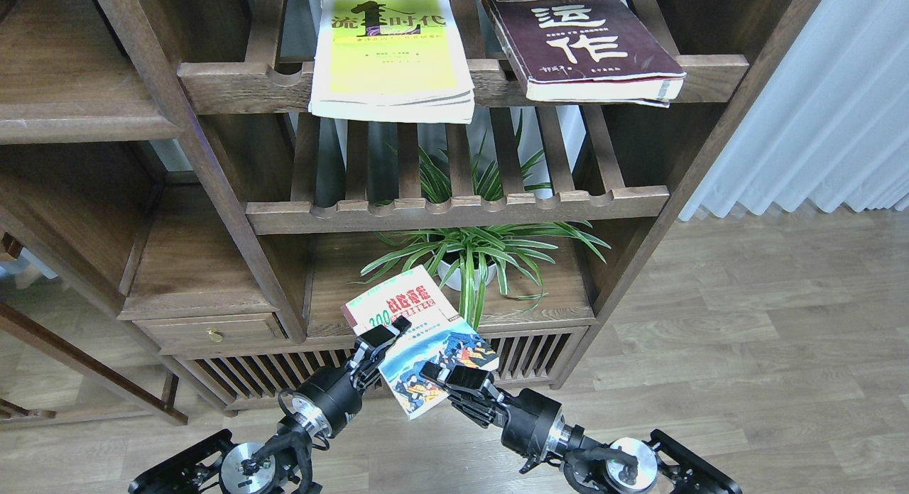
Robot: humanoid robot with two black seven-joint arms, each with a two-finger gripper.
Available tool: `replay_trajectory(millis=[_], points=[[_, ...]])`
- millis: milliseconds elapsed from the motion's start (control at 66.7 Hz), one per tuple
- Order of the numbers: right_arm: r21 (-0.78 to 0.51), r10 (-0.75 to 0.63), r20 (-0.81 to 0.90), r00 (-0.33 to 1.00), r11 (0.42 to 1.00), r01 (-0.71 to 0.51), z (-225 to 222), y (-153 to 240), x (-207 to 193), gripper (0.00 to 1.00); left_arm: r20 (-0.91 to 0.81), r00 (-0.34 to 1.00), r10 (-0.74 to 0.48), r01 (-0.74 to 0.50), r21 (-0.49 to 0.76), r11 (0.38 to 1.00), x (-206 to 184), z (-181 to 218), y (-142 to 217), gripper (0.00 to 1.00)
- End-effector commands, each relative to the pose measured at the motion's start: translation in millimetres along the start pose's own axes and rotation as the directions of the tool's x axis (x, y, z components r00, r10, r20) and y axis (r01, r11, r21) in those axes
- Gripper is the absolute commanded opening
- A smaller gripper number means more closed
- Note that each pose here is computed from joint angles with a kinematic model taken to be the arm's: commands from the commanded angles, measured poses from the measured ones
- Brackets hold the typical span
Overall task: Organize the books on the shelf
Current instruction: 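Grasp the blue book with the left gripper, taking it from the right, then carry the blue book with the left gripper to the shelf beside the bookcase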
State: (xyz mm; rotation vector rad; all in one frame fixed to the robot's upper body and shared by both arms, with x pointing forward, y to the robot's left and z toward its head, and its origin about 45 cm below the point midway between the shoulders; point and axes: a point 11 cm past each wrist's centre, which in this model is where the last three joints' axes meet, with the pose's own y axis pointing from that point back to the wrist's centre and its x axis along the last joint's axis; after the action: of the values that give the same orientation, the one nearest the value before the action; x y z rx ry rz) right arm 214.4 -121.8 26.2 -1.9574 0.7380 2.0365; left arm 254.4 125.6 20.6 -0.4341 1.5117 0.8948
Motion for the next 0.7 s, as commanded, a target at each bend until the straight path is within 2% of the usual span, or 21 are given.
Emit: replay_trajectory(millis=[0, 165, 450, 690], points=[[0.008, -0.001, -0.005, 1.0, 1.0, 0.001, -4.0, -0.5, -1.0, 0.99, 0.001, 1.0, 0.008, -0.008, 0.022, 1.0, 3.3, -4.2, 1.7, 0.0], [0.029, 0.006, 0.003, 1.0, 1.0, -0.006, -9.4, 2.2, 1.5, 0.99, 0.009, 1.0, 0.015, -0.015, 0.046, 0.999, 5.4, -1.7, 4.1, 0.0], [0.046, 0.015, 0.003, 1.0, 0.999, -0.015, -16.5, 3.9, 3.5, 0.99, 0.184, 0.964, 0.192, -0.187, -0.045, 0.981, 38.9, 108.8, 83.4, 0.0], [0.061, 0.014, 0.003, 1.0, 0.998, -0.014, -20.9, 5.2, 3.1, 0.99, 0.29, 0.916, 0.275, -0.231, -0.179, 0.956, 21.6, 196.1, 142.3, 0.0]])
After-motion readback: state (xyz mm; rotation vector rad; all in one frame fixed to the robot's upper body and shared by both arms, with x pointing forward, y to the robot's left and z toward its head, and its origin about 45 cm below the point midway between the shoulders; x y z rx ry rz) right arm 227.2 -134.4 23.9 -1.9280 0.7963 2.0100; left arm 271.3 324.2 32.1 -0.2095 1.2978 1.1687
